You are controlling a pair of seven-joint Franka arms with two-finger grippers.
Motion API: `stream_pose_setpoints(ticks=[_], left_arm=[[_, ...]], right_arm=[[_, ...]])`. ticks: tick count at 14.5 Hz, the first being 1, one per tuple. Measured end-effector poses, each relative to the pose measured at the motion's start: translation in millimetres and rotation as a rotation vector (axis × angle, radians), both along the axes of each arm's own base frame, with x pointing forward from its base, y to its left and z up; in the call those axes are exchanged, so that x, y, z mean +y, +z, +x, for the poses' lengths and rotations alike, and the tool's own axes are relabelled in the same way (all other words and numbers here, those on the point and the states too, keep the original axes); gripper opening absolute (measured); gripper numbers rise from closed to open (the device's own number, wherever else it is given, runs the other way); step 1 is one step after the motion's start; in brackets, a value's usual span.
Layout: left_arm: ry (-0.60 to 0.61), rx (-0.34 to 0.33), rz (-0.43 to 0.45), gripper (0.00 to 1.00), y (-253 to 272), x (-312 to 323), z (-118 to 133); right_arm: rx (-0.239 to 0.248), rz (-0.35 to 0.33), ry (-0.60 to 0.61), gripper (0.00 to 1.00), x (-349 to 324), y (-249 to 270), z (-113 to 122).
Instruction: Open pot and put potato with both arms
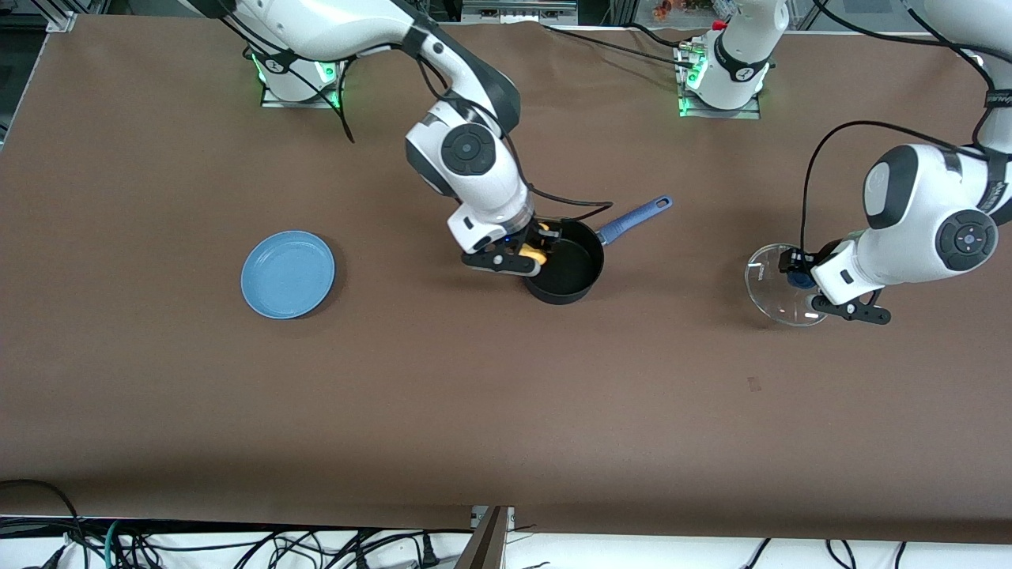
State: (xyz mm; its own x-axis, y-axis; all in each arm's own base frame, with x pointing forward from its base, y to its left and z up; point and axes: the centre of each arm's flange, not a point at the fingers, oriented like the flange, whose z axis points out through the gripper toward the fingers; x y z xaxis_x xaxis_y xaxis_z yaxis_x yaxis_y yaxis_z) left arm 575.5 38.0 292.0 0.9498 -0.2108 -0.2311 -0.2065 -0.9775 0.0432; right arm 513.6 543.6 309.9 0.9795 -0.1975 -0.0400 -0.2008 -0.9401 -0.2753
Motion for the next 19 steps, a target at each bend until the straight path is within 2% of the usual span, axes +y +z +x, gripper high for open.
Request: stream_pose_setpoints(ticks=[3,7,8,9,10,12,13,14,17,19], left_arm=[[-0.039,-0.004,0.009,0.60,-40.4,1.2,-2.7],[-0.019,0.004,0.006,0.60,-75.1,-1.2,5.4],[-0.010,0.007,0.003,0.60,-79.8,-0.8,8.3],[-0.005,0.006,0.000,0.61,-82.2,-0.2,11.3],[-0.002,0.002,-0.001,0.65,-82.0,0.6,14.1],[0.002,-0.017,0.001,0.79,-74.6,2.8,20.7],[0.004,-0.028,0.003,0.92,-69.3,3.8,24.3],[0.006,-0.040,0.006,0.99,-63.4,5.0,27.9],[0.015,-0.093,0.023,1.00,-33.6,11.7,38.9],[0.013,-0.157,0.046,1.00,4.8,12.2,46.0]], right_arm=[[-0.025,0.016,0.008,0.59,13.5,-22.3,-6.4],[-0.050,0.023,0.012,0.59,21.7,-45.5,-10.9],[-0.050,0.021,0.012,0.63,21.6,-48.1,-10.8],[-0.052,0.020,0.011,0.63,20.8,-48.7,-9.4],[-0.054,0.016,0.008,0.69,19.1,-47.1,-6.6],[-0.039,-0.023,0.016,0.85,11.4,-36.4,4.8],[-0.027,-0.052,0.032,0.96,4.4,-21.7,14.9],[-0.014,-0.082,0.059,1.00,-4.8,-3.1,25.7],[0.026,-0.160,0.163,1.00,-46.4,49.8,57.0],[0.019,-0.178,0.226,1.00,-86.2,85.5,80.7]])
